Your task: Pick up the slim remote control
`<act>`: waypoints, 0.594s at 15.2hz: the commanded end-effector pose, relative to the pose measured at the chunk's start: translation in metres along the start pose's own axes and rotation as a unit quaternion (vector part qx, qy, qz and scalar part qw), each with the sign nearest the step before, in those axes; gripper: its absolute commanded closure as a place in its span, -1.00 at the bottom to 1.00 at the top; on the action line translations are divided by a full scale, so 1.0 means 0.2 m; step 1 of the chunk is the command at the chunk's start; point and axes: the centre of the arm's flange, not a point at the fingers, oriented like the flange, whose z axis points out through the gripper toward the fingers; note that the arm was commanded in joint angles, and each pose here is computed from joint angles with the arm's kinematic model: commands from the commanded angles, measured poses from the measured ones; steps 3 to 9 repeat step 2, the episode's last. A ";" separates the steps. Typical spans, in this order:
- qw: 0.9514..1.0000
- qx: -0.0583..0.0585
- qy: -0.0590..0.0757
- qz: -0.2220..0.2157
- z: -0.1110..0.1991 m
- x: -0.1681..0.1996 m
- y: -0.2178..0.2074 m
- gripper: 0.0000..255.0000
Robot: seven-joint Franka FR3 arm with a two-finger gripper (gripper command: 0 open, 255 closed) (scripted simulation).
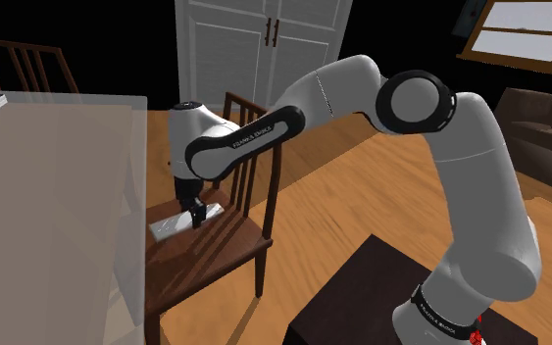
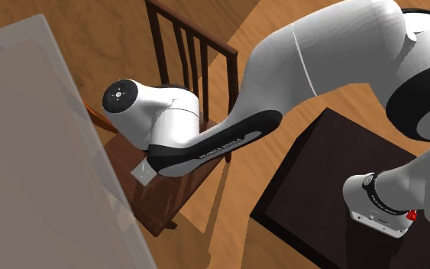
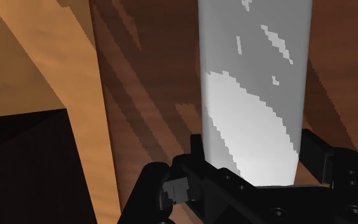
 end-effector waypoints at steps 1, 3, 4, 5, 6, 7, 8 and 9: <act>1.000 0.000 0.000 0.000 -0.03 0.00 0.00 1.00; 1.000 0.000 0.000 0.000 -0.03 0.00 0.00 1.00; 1.000 0.000 0.000 0.000 -0.03 0.00 0.00 1.00; 1.000 0.000 0.000 0.000 -0.03 0.00 0.00 1.00; 1.000 0.000 0.000 0.000 -0.03 0.00 0.00 1.00; 1.000 0.000 0.000 0.000 -0.03 0.00 0.00 1.00; 1.000 0.000 0.000 0.000 -0.03 0.00 0.00 1.00; 1.000 0.000 0.000 0.000 -0.03 0.00 0.00 1.00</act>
